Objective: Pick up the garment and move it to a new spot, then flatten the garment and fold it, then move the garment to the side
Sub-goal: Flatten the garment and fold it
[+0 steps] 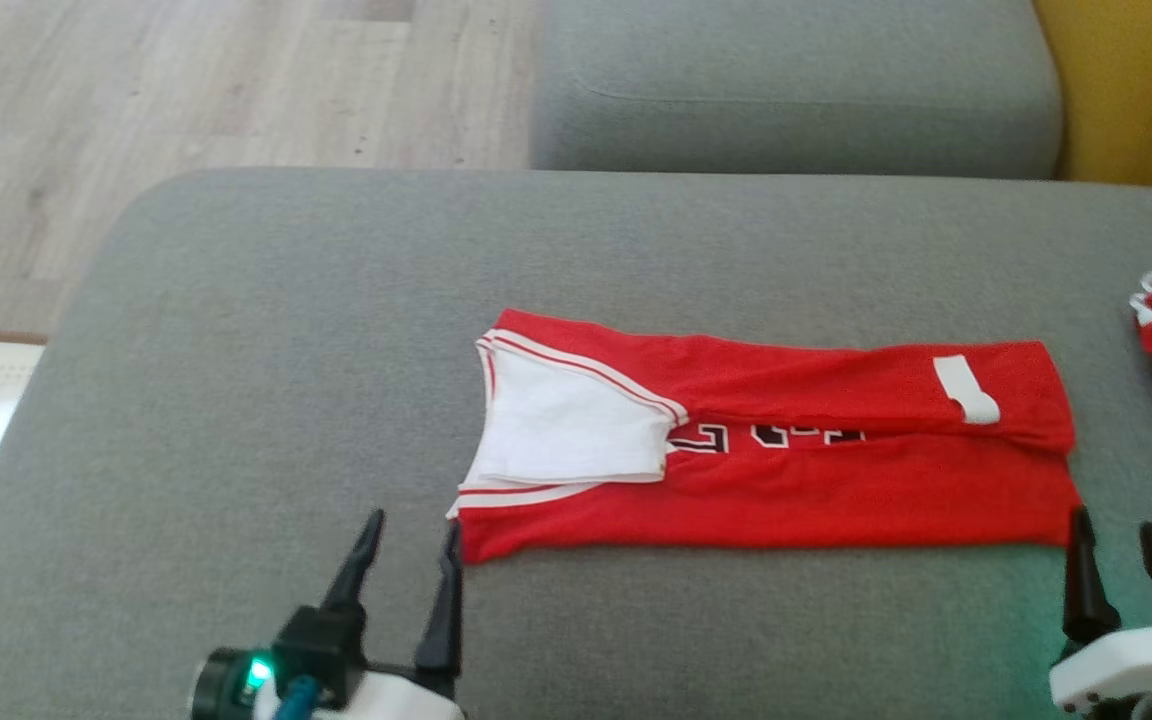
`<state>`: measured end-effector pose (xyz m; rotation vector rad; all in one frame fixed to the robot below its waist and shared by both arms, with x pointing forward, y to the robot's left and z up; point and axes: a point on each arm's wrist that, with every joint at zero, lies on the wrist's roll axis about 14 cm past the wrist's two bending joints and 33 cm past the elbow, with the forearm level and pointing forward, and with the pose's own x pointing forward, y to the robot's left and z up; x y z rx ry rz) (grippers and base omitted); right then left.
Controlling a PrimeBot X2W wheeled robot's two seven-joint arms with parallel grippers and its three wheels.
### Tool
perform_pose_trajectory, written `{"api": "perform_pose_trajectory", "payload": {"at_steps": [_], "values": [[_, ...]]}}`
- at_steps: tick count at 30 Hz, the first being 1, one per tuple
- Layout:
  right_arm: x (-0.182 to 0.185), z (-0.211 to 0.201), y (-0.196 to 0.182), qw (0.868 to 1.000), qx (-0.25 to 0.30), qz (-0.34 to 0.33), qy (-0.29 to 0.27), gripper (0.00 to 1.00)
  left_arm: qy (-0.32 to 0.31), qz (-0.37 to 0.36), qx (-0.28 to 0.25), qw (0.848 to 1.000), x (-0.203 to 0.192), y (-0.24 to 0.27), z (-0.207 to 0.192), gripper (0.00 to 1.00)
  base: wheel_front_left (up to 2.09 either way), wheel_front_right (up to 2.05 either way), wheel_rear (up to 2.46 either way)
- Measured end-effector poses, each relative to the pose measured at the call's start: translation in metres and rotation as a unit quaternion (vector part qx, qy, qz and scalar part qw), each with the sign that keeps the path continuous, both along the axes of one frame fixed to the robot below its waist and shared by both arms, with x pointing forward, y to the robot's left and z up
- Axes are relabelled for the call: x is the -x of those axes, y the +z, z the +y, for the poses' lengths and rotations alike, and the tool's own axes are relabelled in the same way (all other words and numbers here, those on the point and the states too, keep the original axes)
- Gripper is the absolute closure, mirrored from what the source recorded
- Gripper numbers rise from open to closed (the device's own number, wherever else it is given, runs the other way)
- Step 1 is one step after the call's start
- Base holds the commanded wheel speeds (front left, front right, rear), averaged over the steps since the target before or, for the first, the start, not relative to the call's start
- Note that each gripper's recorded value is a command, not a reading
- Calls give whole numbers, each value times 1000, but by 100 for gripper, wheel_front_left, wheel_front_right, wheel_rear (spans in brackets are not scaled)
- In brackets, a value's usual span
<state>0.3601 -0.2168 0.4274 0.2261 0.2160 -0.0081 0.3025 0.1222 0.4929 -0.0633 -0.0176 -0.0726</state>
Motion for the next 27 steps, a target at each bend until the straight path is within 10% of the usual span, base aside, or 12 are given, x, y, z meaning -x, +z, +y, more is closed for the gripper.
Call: {"api": "perform_pose_trajectory", "payload": {"at_steps": [27], "values": [[-93,-19,-60,982,44,182,-16,0,16,31,-10,999,-10,-17,1,0,0,0,0]]}}
